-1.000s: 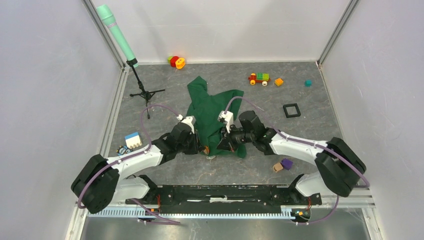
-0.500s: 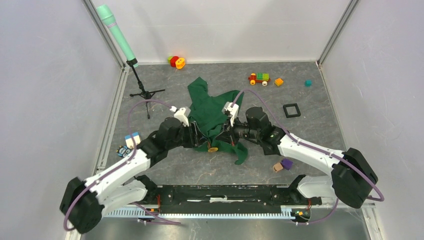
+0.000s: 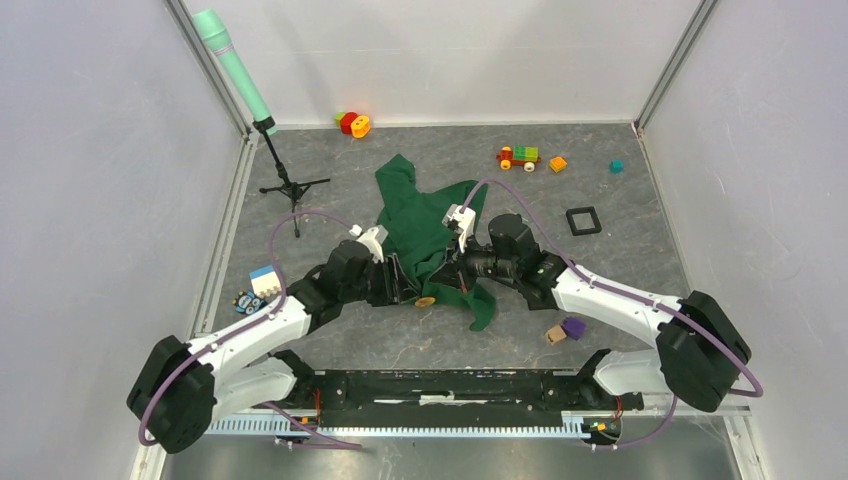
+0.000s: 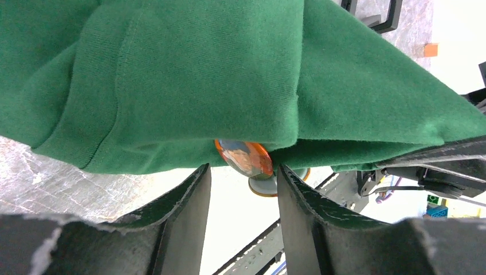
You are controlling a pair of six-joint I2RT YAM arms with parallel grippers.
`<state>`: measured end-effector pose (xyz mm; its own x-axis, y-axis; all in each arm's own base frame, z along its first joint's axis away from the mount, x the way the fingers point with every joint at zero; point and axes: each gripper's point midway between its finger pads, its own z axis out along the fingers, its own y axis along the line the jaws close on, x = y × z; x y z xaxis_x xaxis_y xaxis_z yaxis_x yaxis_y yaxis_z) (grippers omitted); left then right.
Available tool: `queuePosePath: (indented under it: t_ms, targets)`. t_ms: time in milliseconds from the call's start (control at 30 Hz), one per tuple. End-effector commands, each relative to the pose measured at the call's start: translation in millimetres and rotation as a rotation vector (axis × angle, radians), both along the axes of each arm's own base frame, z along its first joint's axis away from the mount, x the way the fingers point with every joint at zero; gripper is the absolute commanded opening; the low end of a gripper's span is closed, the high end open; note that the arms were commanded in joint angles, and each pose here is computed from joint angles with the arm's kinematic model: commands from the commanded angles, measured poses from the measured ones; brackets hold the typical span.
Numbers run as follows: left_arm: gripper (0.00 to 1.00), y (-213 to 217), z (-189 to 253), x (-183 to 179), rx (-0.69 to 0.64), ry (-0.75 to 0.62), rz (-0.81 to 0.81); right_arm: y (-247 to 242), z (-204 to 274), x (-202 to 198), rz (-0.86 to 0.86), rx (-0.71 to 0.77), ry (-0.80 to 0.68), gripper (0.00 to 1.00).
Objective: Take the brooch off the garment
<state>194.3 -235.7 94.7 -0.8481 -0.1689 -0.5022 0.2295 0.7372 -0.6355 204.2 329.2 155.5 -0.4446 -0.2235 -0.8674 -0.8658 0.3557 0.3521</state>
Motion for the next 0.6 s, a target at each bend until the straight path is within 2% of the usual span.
queuePosePath:
  t_ms: [0, 167, 200, 267, 300, 333, 500, 567]
  targets:
    - [0.52, -15, 16, 7, -0.064, -0.018, -0.026, 10, 20, 2, 0.029, 0.062, -0.037, 0.00]
    - [0.51, -19, 6, 5, -0.060, 0.010, -0.051, 12, 16, 0, 0.041, 0.062, -0.020, 0.00]
    - [0.48, -20, 4, 4, -0.057, 0.019, -0.056, 11, 16, -1, 0.043, 0.061, -0.020, 0.00]
    - [0.33, -19, 3, 4, -0.055, 0.021, -0.053, 11, 15, 0, 0.039, 0.057, -0.020, 0.00]
    - [0.23, -18, 3, 5, -0.053, 0.017, -0.047, 10, 14, 0, 0.036, 0.052, -0.022, 0.00]
    - [0.19, -16, 3, 5, -0.048, 0.014, -0.042, 9, 13, 2, 0.025, 0.044, -0.023, 0.00]
    - [0.03, -6, 3, 6, -0.008, -0.010, -0.010, -5, -11, 8, -0.047, -0.060, -0.003, 0.03]
    - [0.02, -1, 3, 7, 0.013, -0.020, 0.006, -10, -22, 9, -0.062, -0.099, 0.008, 0.04]
